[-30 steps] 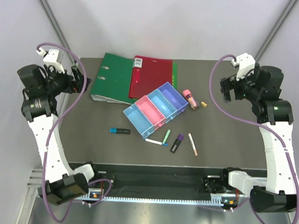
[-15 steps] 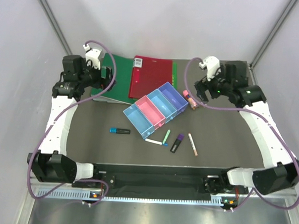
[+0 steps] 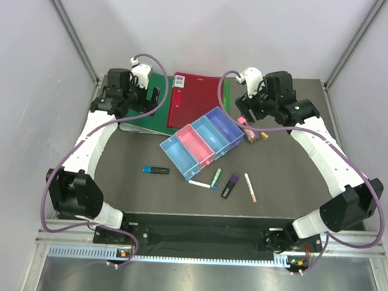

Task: Sort the stationery into containers
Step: Move the storage box to the center of the board.

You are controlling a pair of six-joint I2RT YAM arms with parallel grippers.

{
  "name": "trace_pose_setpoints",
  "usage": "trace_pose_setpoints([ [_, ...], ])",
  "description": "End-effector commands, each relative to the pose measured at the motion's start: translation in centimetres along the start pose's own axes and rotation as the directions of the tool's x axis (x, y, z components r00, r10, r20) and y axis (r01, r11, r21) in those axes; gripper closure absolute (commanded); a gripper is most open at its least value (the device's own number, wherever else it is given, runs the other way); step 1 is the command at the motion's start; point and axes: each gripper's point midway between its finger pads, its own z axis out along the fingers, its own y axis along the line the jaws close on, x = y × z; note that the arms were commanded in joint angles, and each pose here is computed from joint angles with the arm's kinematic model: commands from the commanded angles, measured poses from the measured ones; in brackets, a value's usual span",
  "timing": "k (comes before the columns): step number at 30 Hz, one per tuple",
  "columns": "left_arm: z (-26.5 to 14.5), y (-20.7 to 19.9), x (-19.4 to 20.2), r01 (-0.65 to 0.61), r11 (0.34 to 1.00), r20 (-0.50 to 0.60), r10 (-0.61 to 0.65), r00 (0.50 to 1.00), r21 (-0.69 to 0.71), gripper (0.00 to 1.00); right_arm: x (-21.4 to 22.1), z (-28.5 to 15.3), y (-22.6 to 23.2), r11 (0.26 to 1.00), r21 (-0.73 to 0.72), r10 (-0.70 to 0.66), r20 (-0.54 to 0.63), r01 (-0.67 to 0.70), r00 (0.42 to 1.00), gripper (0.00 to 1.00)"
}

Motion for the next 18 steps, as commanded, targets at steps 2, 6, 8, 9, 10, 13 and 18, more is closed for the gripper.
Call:
trace_pose_setpoints([
  [2,-1.9,2.3,-3.8,0.001,0.992,0.117,0.014,0.993,-0.122,0.01,-2.9,1.5,2.7,0.997,-0.046,-0.056,0.062,0.059,0.996,0.26],
  [6,-4.2,2.3,-3.9,0.015,0.988,0.147,0.007,0.989,-0.152,0.01,-2.0,4.6,5.1,0.991,-0.112,-0.073,0.022,0.075,0.997,0.32],
  [8,-5.5,1.9,-3.5,0.017,0.989,0.150,0.005,0.989,-0.146,0.01,-1.5,5.7,5.7,0.988,-0.130,-0.088,0.011,0.088,0.996,0.32],
  [9,-5.9,1.7,-3.4,0.017,0.990,0.147,0.004,0.989,-0.143,0.01,-1.1,6.7,6.0,0.986,-0.139,-0.088,-0.003,0.087,0.996,0.32],
  [10,-6.1,1.5,-2.6,0.013,0.990,0.128,0.005,0.992,-0.138,0.01,-0.9,7.2,6.0,0.986,-0.140,-0.089,-0.008,0.087,0.996,0.32],
  [13,-7.5,1.0,-2.2,-0.010,0.992,0.131,0.027,0.991,-0.127,0.01,-0.1,9.2,6.5,0.984,-0.159,-0.092,-0.033,0.086,0.995,0.33],
  [18,-9.4,0.8,-1.7,-0.032,0.990,0.119,0.048,0.992,-0.135,0.01,1.0,12.1,7.8,0.974,-0.216,-0.077,-0.062,0.062,0.995,0.32],
])
